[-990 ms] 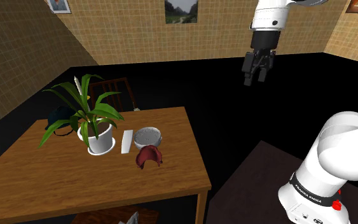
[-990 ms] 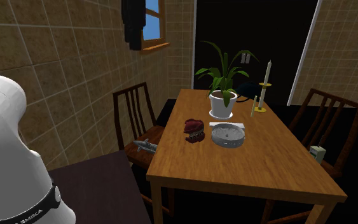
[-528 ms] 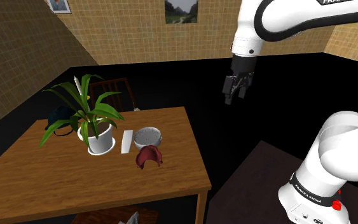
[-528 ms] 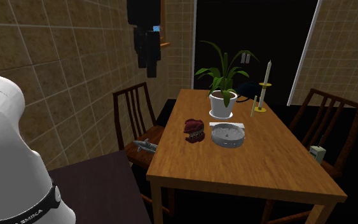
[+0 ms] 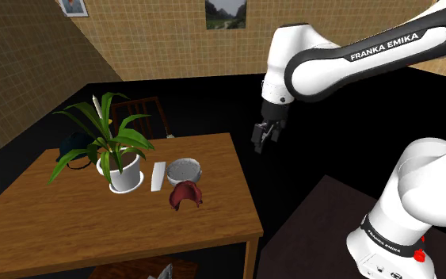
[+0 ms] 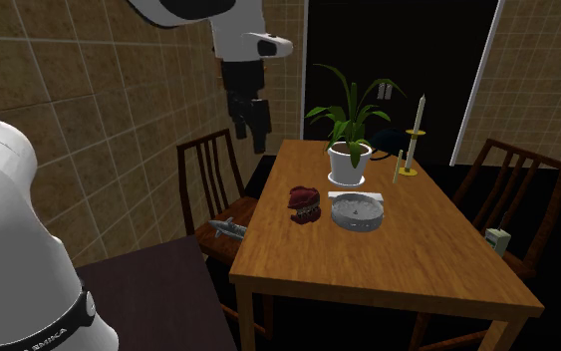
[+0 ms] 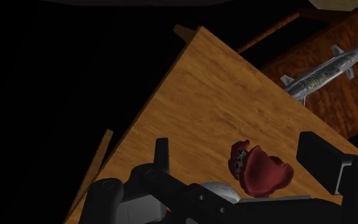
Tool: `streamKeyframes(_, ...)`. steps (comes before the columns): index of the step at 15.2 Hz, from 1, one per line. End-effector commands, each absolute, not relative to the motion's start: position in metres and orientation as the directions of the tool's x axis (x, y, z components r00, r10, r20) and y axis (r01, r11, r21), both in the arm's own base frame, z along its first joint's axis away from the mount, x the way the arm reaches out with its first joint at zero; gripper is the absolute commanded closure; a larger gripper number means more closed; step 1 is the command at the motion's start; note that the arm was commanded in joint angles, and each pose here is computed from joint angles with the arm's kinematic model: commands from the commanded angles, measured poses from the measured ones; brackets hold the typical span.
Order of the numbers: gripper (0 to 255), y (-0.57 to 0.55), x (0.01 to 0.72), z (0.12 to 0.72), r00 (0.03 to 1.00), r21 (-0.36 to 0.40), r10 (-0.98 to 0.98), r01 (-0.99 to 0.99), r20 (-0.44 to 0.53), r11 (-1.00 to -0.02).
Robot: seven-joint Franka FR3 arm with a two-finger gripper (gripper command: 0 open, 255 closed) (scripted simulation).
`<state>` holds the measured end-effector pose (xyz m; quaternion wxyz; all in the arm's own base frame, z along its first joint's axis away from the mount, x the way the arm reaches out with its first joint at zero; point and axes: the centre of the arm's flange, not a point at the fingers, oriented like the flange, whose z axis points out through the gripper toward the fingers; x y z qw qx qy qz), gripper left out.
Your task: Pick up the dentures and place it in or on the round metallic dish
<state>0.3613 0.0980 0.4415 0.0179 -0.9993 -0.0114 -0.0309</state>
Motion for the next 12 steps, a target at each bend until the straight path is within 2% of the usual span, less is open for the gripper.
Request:
streamKeyframes(1,0,0.111,0.373,0.421,0.996,-0.025,0.041,0.043,0.085,-0.999)
streamKeyframes(12,0,0.182,0.432,0.313,0.972,0.044,0.144,0.138,0.187,-0.989)
